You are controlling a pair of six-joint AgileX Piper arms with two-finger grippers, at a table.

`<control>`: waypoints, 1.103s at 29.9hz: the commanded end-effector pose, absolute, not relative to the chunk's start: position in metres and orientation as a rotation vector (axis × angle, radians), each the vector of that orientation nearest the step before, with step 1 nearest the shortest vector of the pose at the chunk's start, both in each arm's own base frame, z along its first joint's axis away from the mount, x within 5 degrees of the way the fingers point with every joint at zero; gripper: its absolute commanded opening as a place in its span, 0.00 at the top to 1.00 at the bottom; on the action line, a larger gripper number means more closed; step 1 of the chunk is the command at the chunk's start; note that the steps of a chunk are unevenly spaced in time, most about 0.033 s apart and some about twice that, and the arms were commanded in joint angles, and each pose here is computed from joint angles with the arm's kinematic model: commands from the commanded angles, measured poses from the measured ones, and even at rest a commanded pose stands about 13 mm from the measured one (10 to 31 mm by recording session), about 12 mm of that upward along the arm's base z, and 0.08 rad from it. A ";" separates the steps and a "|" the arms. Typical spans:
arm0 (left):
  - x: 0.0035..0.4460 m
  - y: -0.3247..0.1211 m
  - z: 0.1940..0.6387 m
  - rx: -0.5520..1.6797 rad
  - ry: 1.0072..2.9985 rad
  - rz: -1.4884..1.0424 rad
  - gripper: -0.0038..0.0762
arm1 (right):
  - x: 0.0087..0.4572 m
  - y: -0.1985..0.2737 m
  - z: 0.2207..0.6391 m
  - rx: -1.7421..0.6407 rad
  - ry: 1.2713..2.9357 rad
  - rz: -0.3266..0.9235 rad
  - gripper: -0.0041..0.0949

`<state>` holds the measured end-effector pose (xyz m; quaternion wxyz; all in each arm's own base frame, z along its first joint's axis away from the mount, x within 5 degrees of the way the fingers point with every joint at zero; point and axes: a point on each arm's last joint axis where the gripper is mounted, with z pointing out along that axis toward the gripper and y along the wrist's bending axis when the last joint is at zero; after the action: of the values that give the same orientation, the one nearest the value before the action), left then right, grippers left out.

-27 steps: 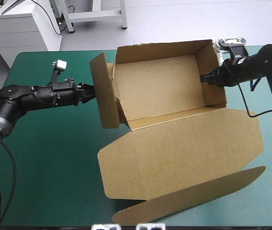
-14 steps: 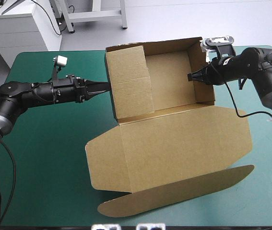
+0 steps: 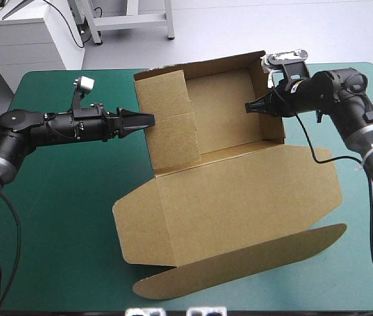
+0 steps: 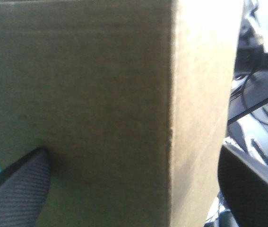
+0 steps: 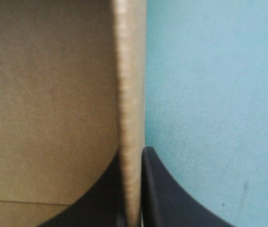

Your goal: Fold the box

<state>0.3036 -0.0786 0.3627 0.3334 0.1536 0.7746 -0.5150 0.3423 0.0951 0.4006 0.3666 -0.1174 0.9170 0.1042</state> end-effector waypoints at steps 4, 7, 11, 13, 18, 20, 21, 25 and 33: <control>0.294 -0.106 0.410 0.439 2.119 -1.136 0.10 | 0.334 0.106 0.428 -0.233 2.223 0.364 0.97; 0.293 -0.117 0.425 0.395 2.198 -0.922 0.13 | 0.334 0.106 0.428 -0.204 2.225 0.386 0.97; 0.290 -0.128 0.436 0.352 2.230 -0.663 0.18 | 0.334 0.107 0.428 -0.180 2.229 0.405 0.97; 0.289 -0.134 0.438 0.316 2.231 -0.587 0.20 | 0.333 0.107 0.428 -0.176 2.230 0.422 0.97; 0.286 -0.144 0.433 0.249 2.255 -0.389 0.22 | 0.333 0.109 0.429 -0.157 2.226 0.464 0.97; 0.288 -0.146 0.432 0.228 2.246 -0.325 0.22 | 0.333 0.110 0.429 -0.155 2.226 0.473 0.97; 0.288 -0.146 0.432 0.216 2.237 -0.297 0.22 | 0.333 0.110 0.429 -0.153 2.226 0.479 0.97; 0.289 -0.147 0.434 0.177 2.213 -0.273 0.40 | 0.333 0.110 0.429 -0.156 2.225 0.476 0.97; 0.289 -0.151 0.435 0.230 2.189 -0.309 0.95 | 0.333 0.109 0.429 -0.161 2.225 0.455 0.97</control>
<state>0.2989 -0.1514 0.4075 0.3912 0.0787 0.9125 -0.0901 0.3418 0.1114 0.3991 0.3554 -0.0624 0.9178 0.1655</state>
